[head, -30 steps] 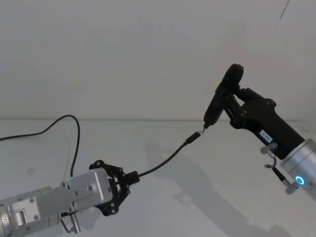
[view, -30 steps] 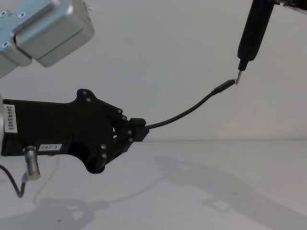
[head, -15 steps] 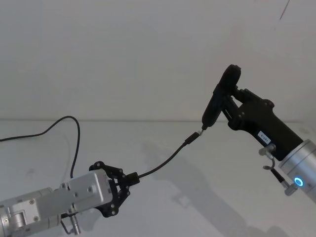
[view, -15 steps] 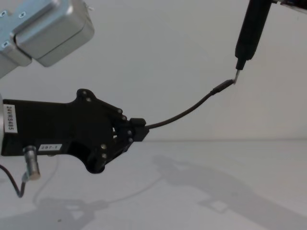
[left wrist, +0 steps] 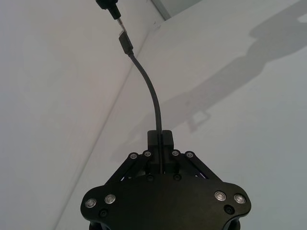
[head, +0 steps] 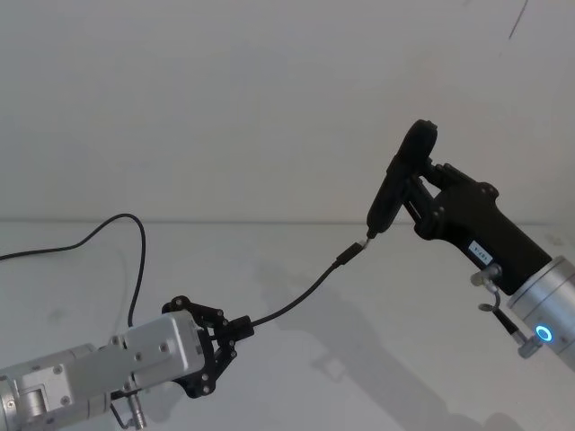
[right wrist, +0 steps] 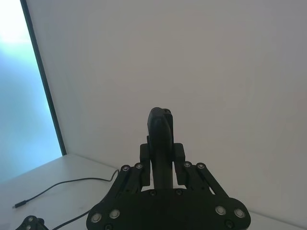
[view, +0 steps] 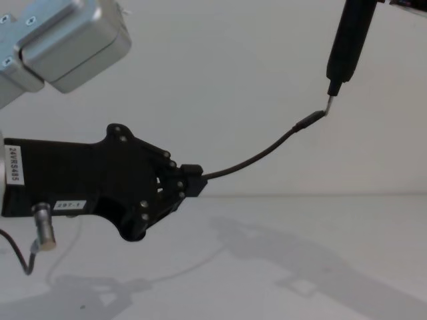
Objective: Pick up the data cable with the one hand.
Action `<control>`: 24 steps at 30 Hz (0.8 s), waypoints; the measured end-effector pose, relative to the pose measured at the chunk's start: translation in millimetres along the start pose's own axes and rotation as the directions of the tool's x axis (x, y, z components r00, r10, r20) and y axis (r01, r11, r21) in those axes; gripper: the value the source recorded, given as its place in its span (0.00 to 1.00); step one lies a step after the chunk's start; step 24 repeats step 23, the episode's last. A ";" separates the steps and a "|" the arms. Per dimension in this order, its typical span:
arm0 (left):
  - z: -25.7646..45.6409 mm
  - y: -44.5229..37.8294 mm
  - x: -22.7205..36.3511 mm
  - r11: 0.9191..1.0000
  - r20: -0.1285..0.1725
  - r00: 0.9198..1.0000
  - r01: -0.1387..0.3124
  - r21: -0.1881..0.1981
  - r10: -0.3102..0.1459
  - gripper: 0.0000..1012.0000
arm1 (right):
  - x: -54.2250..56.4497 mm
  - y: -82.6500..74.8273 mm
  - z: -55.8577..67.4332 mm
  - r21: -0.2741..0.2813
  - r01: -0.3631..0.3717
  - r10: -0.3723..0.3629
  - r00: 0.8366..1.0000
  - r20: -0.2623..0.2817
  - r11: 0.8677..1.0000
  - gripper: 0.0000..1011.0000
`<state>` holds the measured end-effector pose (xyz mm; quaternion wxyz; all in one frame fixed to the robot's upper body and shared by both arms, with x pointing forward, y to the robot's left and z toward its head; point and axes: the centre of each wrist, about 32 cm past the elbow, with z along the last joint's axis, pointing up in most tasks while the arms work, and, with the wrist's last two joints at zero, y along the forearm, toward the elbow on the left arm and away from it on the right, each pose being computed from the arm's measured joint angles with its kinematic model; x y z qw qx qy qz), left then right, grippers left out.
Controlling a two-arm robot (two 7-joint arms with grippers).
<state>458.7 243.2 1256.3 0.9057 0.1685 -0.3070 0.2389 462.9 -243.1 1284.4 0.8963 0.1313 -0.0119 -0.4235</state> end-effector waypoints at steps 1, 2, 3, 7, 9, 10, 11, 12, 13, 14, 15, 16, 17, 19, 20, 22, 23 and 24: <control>0.0 0.0 0.0 1.000 0.000 1.000 0.000 0.000 0.000 0.06 | 0.0 0.0 0.0 0.000 0.000 0.000 1.000 0.000 1.000 0.28; 0.0 0.0 0.0 1.000 0.000 1.000 0.000 0.000 0.000 0.06 | 0.0 0.0 0.0 0.000 0.000 0.000 1.000 0.000 1.000 0.28; 0.0 0.0 0.0 1.000 0.000 1.000 0.000 0.000 0.000 0.06 | -0.1 0.0 0.0 0.000 -0.001 0.001 1.000 0.001 1.000 0.28; 0.0 0.0 0.0 1.000 0.000 1.000 0.000 0.000 0.000 0.06 | -0.2 0.0 0.1 0.000 -0.001 0.001 1.000 0.001 1.000 0.28; 0.0 0.0 0.0 1.000 0.000 1.000 0.000 0.000 0.000 0.06 | -0.2 0.1 0.2 0.001 -0.001 0.001 1.000 0.002 1.000 0.28; 0.0 0.0 0.0 1.000 0.000 1.000 0.000 0.000 0.000 0.06 | -0.2 0.1 0.2 0.001 -0.001 0.001 1.000 0.002 1.000 0.28; 0.0 0.0 0.0 1.000 0.000 1.000 0.000 0.000 0.000 0.06 | -0.2 0.1 0.3 0.001 -0.002 0.002 1.000 0.002 1.000 0.28; 0.0 0.0 0.0 1.000 0.000 1.000 0.000 0.000 0.000 0.06 | -0.2 0.1 0.3 0.001 -0.002 0.002 1.000 0.002 1.000 0.28; 0.0 0.0 0.0 1.000 0.000 1.000 0.000 0.000 0.000 0.06 | -0.2 0.1 0.3 0.001 -0.002 0.002 1.000 0.002 1.000 0.28; 0.0 0.0 0.0 1.000 0.000 1.000 0.000 0.000 0.000 0.06 | -0.2 0.1 0.3 0.001 -0.002 0.002 1.000 0.002 1.000 0.28; 0.0 0.0 0.0 1.000 0.000 1.000 0.000 0.000 0.000 0.06 | -0.2 0.1 0.4 0.001 -0.002 0.002 1.000 0.003 1.000 0.28; 0.0 0.0 0.0 1.000 0.000 1.000 0.000 0.000 0.000 0.06 | -0.2 0.1 0.3 0.001 -0.002 0.002 1.000 0.003 1.000 0.28; 0.0 0.0 0.0 1.000 0.000 1.000 0.000 0.000 0.000 0.06 | -0.3 0.1 0.3 0.001 -0.002 0.002 1.000 0.003 1.000 0.28; 0.0 0.0 0.0 1.000 0.000 1.000 0.000 0.000 0.000 0.06 | -0.3 0.1 0.3 0.001 -0.002 0.002 1.000 0.003 1.000 0.28; 0.0 0.0 0.0 1.000 0.000 1.000 0.000 0.000 0.000 0.06 | -0.3 0.1 0.3 0.001 -0.002 0.002 1.000 0.003 1.000 0.28; 0.0 0.0 0.0 1.000 0.000 1.000 0.000 0.000 0.000 0.06 | -0.3 0.1 0.3 0.001 -0.002 0.002 1.000 0.003 1.000 0.28; 0.0 0.0 0.0 1.000 0.000 1.000 0.000 0.000 0.000 0.06 | -0.3 0.1 0.3 0.001 -0.002 0.002 1.000 0.003 1.000 0.28; 0.0 0.0 0.0 1.000 0.000 1.000 0.000 0.000 0.000 0.06 | -0.3 0.1 0.3 0.001 -0.002 0.002 1.000 0.003 1.000 0.28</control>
